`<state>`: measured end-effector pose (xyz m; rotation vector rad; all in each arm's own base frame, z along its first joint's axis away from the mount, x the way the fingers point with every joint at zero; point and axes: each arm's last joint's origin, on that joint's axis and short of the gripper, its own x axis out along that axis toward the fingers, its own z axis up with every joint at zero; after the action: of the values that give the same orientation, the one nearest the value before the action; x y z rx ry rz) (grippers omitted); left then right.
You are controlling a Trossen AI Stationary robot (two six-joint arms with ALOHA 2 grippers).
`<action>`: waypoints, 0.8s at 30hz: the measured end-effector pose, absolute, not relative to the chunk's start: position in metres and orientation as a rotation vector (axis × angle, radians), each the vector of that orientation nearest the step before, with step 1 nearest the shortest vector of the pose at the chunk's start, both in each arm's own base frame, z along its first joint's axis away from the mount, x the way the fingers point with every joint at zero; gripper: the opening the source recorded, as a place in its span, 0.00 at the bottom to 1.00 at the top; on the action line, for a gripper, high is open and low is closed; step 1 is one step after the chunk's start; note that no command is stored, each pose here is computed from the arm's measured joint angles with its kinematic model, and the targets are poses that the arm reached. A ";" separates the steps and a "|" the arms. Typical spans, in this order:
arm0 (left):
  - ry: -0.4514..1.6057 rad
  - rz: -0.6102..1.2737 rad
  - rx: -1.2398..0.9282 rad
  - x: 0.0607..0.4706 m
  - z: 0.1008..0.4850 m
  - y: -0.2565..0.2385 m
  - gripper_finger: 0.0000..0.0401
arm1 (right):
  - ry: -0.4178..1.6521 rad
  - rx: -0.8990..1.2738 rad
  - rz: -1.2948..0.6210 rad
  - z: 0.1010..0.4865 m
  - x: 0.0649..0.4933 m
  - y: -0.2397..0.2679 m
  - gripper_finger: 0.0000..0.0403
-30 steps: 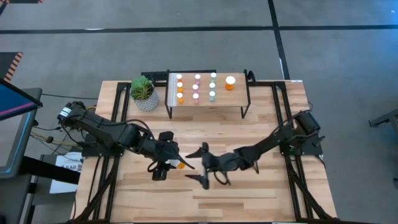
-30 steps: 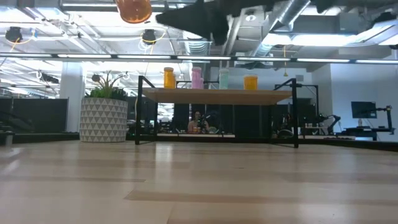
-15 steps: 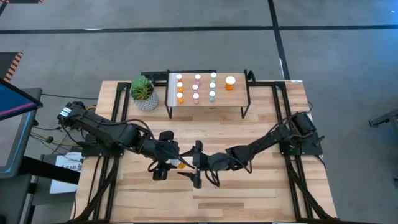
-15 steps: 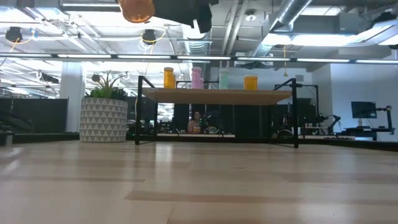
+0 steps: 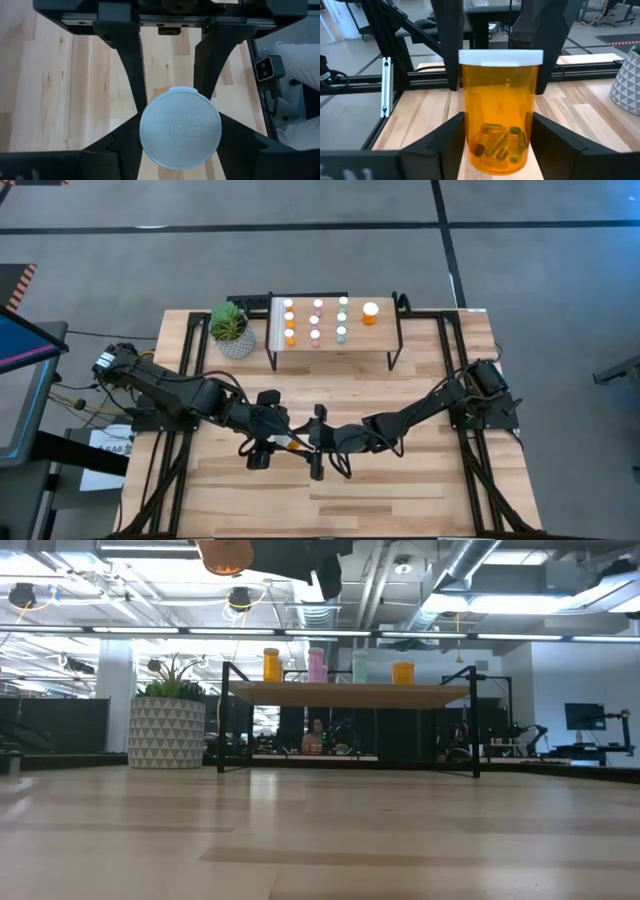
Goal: Pick and place medicine bottles onto shelf by color
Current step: Put the big orange pill bottle on the shelf aligned with the other big orange pill bottle
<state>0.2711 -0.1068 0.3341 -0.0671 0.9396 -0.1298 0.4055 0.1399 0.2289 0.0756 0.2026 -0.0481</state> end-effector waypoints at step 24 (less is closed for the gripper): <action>0.866 -0.062 -0.037 0.263 0.346 -0.101 0.70 | 0.234 0.055 -0.100 0.227 0.405 0.133 0.47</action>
<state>0.2629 -0.1014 0.3461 -0.0370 0.8660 -0.0623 0.4053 0.1335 0.2268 0.0552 0.2343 -0.0999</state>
